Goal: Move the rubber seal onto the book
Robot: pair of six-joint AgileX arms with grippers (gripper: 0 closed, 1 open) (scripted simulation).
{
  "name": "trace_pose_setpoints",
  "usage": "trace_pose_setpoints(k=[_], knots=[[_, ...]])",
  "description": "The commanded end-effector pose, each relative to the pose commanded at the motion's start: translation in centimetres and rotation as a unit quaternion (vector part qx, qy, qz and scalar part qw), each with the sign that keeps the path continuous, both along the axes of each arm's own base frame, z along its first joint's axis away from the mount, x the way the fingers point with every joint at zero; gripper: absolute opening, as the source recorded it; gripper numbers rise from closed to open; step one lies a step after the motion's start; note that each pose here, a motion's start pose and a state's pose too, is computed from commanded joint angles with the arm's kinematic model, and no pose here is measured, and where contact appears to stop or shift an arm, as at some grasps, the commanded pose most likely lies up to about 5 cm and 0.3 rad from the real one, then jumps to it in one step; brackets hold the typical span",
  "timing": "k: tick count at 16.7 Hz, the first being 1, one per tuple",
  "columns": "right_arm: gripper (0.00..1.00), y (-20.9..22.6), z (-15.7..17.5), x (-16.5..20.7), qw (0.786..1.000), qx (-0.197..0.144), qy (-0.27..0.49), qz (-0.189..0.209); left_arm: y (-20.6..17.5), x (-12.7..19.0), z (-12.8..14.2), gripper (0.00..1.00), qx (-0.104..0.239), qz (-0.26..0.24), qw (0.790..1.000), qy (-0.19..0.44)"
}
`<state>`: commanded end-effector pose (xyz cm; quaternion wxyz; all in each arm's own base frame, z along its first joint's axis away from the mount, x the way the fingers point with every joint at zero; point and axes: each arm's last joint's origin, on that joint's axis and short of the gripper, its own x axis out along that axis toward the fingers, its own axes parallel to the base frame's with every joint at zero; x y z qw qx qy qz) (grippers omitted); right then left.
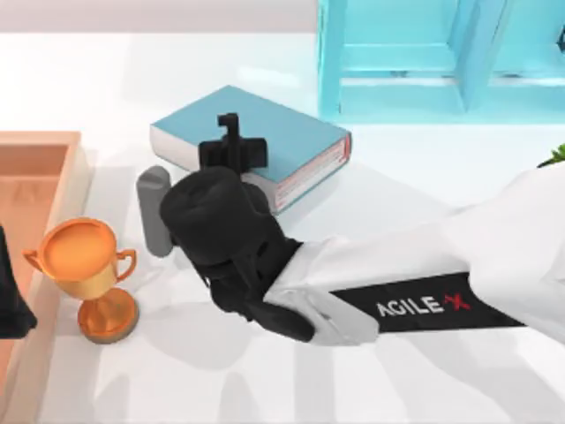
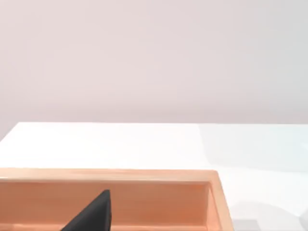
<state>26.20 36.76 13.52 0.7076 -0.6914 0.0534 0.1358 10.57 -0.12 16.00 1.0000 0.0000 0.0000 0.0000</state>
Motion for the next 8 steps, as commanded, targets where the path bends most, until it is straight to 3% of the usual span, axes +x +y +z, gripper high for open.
trace_pose_setpoints(k=[4,8], knots=[[0.0,-1.5,0.5,1.0,0.998,-0.032,0.003,-0.047,0.0,0.0,0.0,1.0,0.0,0.0,1.0,0.0],[0.0,-2.1,-0.2,1.3,0.996,-0.06,0.011,-0.064,0.0,0.0,0.0,1.0,0.0,0.0,1.0,0.0]])
